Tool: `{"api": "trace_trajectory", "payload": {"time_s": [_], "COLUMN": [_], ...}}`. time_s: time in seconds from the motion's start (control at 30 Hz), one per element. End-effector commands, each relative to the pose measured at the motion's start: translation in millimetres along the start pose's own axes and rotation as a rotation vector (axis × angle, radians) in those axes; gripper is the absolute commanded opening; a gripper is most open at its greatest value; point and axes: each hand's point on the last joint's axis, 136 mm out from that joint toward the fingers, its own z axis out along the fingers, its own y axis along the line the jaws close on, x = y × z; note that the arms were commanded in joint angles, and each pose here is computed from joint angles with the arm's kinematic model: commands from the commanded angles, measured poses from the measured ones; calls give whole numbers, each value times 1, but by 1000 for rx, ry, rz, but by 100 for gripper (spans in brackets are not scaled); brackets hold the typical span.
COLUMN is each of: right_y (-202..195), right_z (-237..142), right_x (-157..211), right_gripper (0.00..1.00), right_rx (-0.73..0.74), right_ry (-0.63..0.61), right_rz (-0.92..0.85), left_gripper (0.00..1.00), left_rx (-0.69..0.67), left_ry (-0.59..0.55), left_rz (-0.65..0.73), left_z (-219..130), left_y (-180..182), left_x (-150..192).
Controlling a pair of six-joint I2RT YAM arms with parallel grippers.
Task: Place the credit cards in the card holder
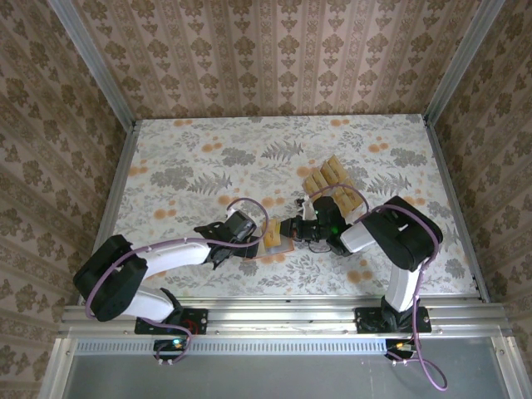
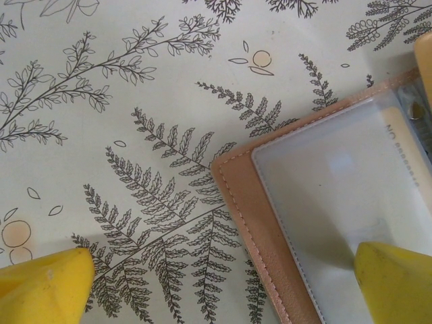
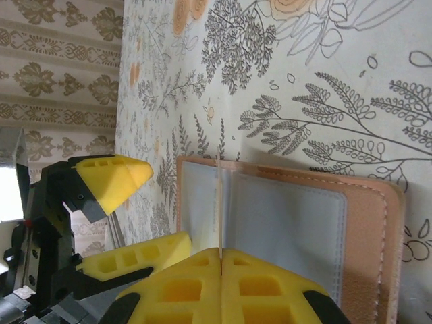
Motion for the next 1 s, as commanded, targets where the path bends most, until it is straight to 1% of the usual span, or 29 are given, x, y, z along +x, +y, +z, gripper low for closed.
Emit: {"api": "trace_trajectory", "payload": {"time_s": [0.0, 0.73, 0.97], "right_y": [-2, -7, -13], "right_z": [1, 5, -2], "right_x": [5, 15, 9], "right_gripper": [0, 0, 0], "right_rx": [-22, -44, -40], "right_ry": [15, 59, 42], "right_rz": [5, 6, 14], "left_gripper": [100, 100, 100], "left_rx": [-39, -38, -39], "left_ry": [29, 31, 30], "left_rz": [11, 12, 11], "left_z": [-1, 0, 0], "left_y": [9, 8, 9], "left_x": [13, 13, 13]}}
